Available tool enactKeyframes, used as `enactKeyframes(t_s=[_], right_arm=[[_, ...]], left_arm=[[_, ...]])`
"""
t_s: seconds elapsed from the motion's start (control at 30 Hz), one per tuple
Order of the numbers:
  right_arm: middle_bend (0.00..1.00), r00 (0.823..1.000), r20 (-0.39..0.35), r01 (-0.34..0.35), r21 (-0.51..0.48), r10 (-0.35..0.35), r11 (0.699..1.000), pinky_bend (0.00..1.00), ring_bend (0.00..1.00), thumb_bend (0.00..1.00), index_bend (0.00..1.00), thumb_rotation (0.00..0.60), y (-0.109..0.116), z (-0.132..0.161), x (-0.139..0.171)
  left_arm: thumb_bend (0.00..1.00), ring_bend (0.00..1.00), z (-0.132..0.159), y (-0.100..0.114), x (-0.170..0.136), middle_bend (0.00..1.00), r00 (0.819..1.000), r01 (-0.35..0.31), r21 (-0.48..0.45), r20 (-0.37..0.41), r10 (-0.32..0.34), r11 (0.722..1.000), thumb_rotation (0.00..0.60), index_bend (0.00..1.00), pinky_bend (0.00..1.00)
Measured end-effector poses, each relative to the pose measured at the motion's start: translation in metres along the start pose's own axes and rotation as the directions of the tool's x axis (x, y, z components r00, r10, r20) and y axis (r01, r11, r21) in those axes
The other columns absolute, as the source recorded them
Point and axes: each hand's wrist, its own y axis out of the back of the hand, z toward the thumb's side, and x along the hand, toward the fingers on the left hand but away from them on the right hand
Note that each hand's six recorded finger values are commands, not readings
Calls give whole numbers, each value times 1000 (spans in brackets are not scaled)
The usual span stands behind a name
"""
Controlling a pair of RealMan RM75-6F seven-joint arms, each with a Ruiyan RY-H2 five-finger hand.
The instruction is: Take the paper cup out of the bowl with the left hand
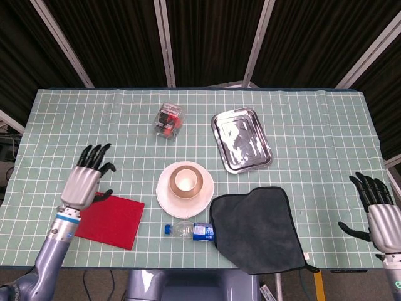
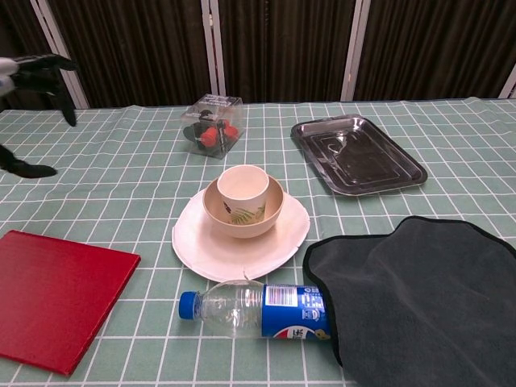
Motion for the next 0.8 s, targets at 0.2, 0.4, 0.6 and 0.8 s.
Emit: enactKeyframes(t_s=[0.2,0.4,0.6,0.8], right_arm=[[0,1000,6,5,-20,-5,1000,0,0,35,37,600,4,-3,-1],[0,1000,15,9,-41,-9,999,0,0,34,37,600,9,-7,-2],[0,1000,20,19,-65,-18,998,0,0,34,36,600,14,-11,-1],[0,1000,20,25,-80,-23,997,0,0,34,37,600,18,-12,0]], left_arm=[[222,0,52,-19,37,0,994,54,-12,96,-53,998,600,461,0],[224,0,97,-35,63,0,982,103,-7,160,-100,995,600,466,0],[226,0,117,-46,72,0,975,132,42,176,-138,990,600,477,0],[228,0,131,-58,84,0,972,155,62,171,-163,986,600,484,0]])
